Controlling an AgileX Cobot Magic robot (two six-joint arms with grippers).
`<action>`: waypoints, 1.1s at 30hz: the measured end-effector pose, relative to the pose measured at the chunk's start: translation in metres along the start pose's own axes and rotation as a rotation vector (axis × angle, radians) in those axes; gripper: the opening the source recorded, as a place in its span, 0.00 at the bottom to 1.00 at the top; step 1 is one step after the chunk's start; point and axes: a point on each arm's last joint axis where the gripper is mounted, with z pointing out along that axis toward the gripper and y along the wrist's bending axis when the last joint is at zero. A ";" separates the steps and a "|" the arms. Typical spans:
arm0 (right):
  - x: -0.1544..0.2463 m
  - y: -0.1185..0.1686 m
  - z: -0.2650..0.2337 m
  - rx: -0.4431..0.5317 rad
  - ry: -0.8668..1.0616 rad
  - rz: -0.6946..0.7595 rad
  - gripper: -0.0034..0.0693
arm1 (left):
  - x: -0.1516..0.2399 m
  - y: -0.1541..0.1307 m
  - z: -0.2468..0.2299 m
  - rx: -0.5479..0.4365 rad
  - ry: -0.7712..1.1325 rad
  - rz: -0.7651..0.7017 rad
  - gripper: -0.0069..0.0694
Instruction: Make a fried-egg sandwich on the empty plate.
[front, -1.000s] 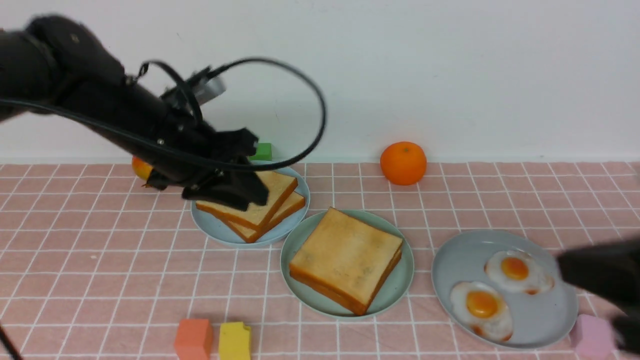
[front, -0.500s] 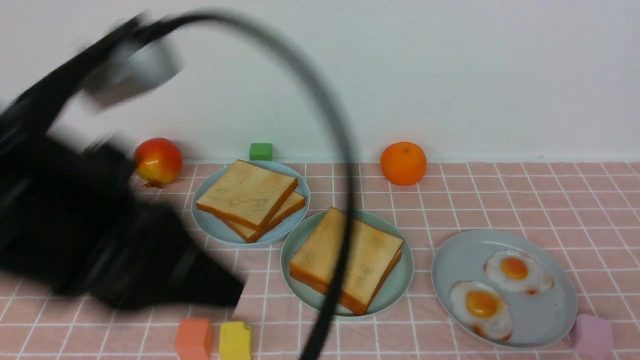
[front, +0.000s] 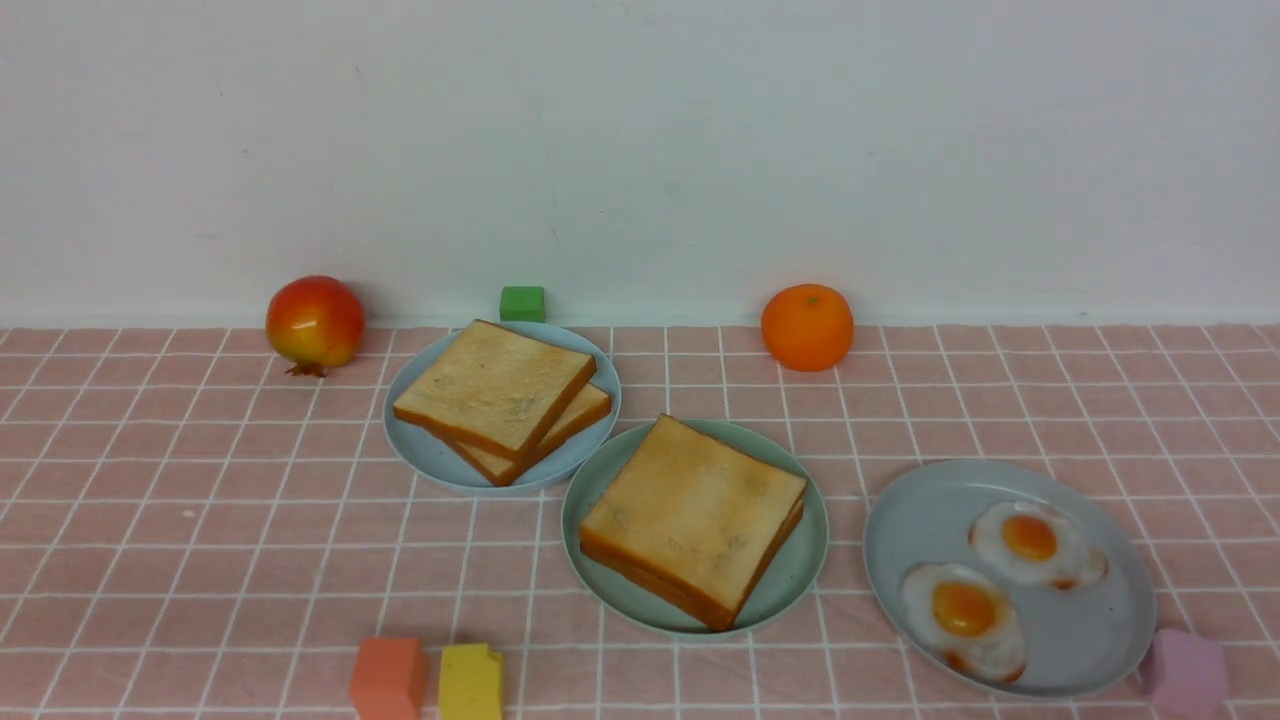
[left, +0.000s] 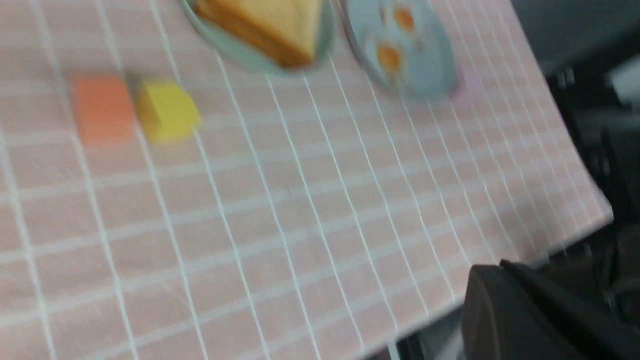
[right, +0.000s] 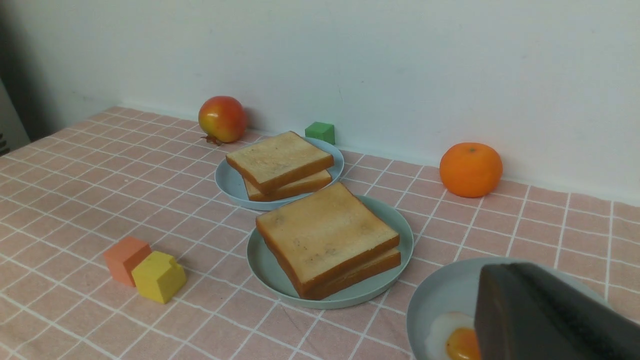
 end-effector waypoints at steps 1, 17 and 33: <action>0.000 0.000 0.000 0.001 0.000 -0.003 0.05 | 0.001 0.000 -0.003 0.006 -0.020 -0.004 0.11; 0.000 0.000 0.000 0.002 0.001 -0.006 0.07 | -0.011 0.026 0.011 -0.152 -0.258 0.160 0.11; 0.000 0.000 0.000 0.003 0.002 -0.006 0.09 | 0.099 0.153 0.079 -0.563 -0.376 0.216 0.11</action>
